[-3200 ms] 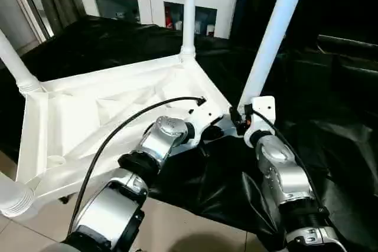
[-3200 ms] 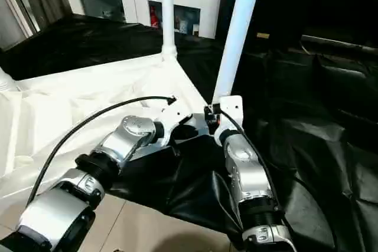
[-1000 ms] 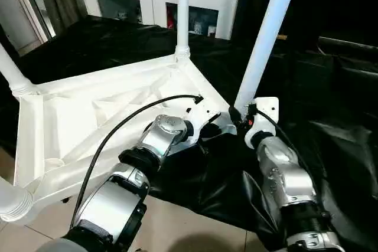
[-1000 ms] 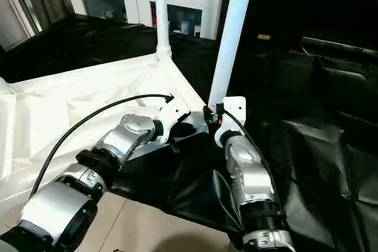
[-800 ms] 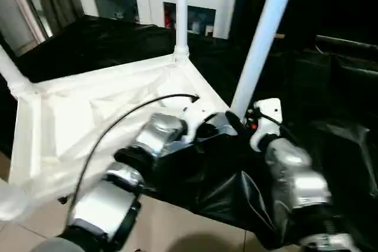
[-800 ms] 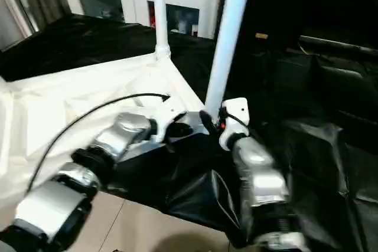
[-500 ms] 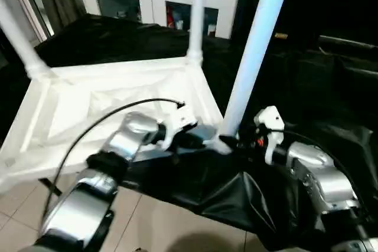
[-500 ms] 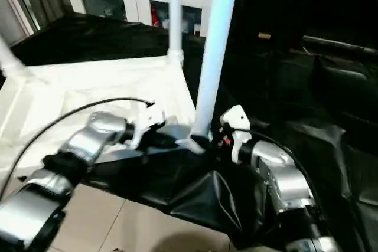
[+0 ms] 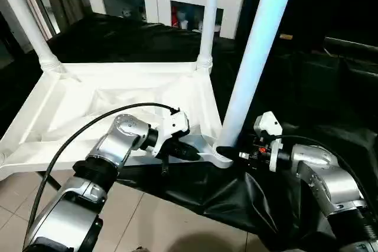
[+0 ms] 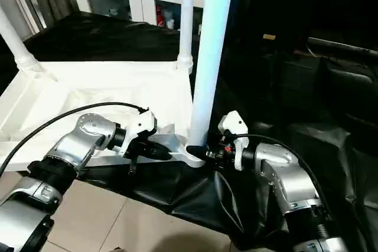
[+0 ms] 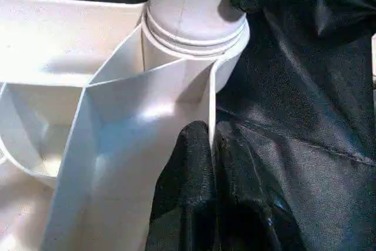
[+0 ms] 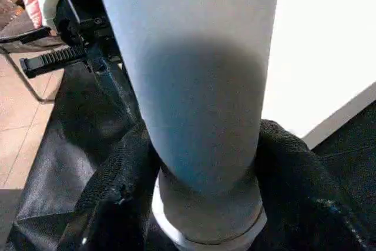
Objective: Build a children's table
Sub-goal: Rotate leg to tighten
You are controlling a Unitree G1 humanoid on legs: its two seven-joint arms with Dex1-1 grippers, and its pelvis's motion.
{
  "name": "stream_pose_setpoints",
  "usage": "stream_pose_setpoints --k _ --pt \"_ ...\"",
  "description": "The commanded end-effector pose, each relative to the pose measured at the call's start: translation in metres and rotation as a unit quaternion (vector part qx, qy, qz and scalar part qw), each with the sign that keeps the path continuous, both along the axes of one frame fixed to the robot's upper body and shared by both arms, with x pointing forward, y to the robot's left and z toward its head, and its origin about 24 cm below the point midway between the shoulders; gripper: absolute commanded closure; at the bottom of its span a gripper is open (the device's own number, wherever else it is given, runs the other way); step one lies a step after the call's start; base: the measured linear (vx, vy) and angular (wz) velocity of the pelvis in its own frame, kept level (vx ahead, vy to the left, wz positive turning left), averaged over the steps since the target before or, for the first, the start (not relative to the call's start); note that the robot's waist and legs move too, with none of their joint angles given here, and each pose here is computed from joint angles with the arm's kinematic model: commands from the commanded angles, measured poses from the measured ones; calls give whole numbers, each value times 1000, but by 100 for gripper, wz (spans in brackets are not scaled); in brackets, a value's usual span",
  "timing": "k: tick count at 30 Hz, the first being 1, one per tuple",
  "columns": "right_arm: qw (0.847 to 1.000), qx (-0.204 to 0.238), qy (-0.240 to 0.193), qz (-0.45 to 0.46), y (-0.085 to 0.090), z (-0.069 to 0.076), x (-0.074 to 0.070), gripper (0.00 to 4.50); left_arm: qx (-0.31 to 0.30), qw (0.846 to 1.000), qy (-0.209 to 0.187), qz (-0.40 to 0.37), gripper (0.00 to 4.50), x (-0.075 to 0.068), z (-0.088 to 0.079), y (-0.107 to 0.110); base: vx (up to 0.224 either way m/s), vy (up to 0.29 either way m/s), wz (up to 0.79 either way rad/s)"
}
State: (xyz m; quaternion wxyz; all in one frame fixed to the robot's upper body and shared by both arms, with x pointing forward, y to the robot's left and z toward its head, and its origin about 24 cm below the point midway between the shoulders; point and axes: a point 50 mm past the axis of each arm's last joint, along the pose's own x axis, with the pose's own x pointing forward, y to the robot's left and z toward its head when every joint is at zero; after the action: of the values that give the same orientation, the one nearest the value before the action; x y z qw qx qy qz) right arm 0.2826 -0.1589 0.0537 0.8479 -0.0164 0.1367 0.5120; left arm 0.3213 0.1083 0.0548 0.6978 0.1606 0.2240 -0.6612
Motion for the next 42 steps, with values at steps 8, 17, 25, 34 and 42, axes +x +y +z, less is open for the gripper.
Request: stream_pose_setpoints --k 8,17,25,34,42 --pt "984 81 10 -159 8 -14 5 250 -8 997 -32 72 450 12 0 -20 0 0 0" --pt "917 -4 0 -399 27 -41 15 252 -1 959 -89 269 450 37 -2 -59 0 0 0" --pt "945 45 -40 -320 56 -21 20 185 -16 959 -106 262 450 40 6 -74 0 0 0" --pt "985 43 -27 -162 30 -5 14 135 -31 990 -66 124 450 24 -1 -53 0 0 0" --pt "1000 12 -11 -27 2 10 1 135 -43 999 0 -5 450 -1 -1 -24 0 0 0"
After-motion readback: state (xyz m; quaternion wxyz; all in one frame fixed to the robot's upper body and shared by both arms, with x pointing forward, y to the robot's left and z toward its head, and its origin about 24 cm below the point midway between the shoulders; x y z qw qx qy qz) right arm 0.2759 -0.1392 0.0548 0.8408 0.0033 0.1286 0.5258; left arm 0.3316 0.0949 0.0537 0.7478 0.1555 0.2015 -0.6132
